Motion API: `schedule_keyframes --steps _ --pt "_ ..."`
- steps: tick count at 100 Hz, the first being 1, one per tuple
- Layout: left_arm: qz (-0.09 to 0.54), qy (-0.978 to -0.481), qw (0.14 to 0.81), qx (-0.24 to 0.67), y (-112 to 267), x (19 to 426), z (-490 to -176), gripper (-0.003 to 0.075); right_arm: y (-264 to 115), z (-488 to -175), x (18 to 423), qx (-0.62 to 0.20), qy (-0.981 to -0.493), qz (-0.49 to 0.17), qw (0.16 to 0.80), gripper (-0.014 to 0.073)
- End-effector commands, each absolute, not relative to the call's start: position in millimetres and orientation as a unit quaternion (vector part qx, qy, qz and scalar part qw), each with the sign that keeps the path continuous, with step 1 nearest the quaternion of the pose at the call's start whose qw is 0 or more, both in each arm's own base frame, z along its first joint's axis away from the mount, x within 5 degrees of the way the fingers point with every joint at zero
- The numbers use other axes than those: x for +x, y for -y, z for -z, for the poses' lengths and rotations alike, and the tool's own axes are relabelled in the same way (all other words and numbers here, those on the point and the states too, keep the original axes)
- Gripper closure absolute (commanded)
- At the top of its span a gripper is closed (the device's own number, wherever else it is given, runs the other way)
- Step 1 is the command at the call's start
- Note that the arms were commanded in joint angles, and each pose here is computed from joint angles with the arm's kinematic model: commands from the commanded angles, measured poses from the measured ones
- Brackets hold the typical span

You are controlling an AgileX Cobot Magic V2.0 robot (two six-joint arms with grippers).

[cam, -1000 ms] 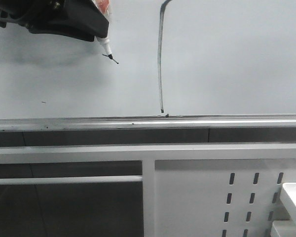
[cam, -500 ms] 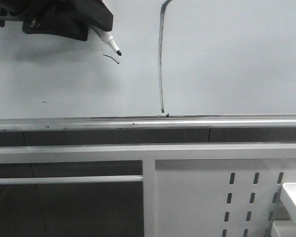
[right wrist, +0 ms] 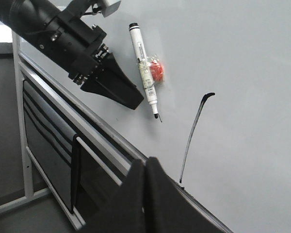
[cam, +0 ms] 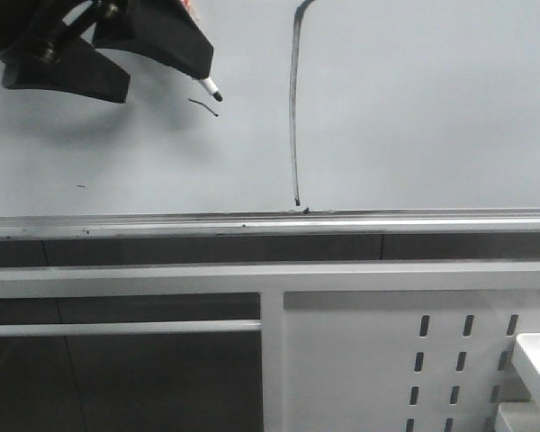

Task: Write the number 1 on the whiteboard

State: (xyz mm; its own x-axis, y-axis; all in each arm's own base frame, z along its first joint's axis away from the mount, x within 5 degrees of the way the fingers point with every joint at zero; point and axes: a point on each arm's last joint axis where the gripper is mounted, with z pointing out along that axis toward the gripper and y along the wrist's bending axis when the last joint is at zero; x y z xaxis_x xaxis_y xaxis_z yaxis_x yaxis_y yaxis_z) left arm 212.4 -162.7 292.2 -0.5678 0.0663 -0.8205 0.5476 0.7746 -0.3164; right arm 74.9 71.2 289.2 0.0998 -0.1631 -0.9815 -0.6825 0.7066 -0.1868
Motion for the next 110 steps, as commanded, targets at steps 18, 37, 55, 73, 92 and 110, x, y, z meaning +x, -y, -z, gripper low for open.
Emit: schedule_keyframes --steps 18,37,55,73,92,110 --pt "0.296 -0.808 0.482 0.168 137.4 179.6 -313.8 0.0256 -67.6 -302.0 78.2 -0.300 -0.630 -0.187 0.692 0.0658" --pt "0.295 -0.778 0.518 0.198 117.9 148.1 -326.2 0.0446 -67.6 -302.1 78.3 -0.299 -0.630 -0.186 0.692 0.0658" --pt "0.264 -0.739 0.557 0.272 99.9 116.6 -342.8 0.0722 -67.8 -301.8 78.1 -0.301 -0.630 -0.187 0.691 0.0658" --pt "0.260 -0.714 0.577 0.300 86.6 92.3 -352.4 0.0740 -67.7 -302.0 78.2 -0.300 -0.630 -0.187 0.692 0.0658" --pt "0.296 -0.700 0.588 0.277 81.8 81.5 -360.0 0.0740 -62.4 -308.3 83.3 -0.263 -0.619 -0.165 0.722 0.0658" --pt "0.298 -0.700 0.588 0.276 81.9 81.5 -360.1 0.0740 -62.5 -308.1 83.3 -0.263 -0.619 -0.166 0.721 0.0658"
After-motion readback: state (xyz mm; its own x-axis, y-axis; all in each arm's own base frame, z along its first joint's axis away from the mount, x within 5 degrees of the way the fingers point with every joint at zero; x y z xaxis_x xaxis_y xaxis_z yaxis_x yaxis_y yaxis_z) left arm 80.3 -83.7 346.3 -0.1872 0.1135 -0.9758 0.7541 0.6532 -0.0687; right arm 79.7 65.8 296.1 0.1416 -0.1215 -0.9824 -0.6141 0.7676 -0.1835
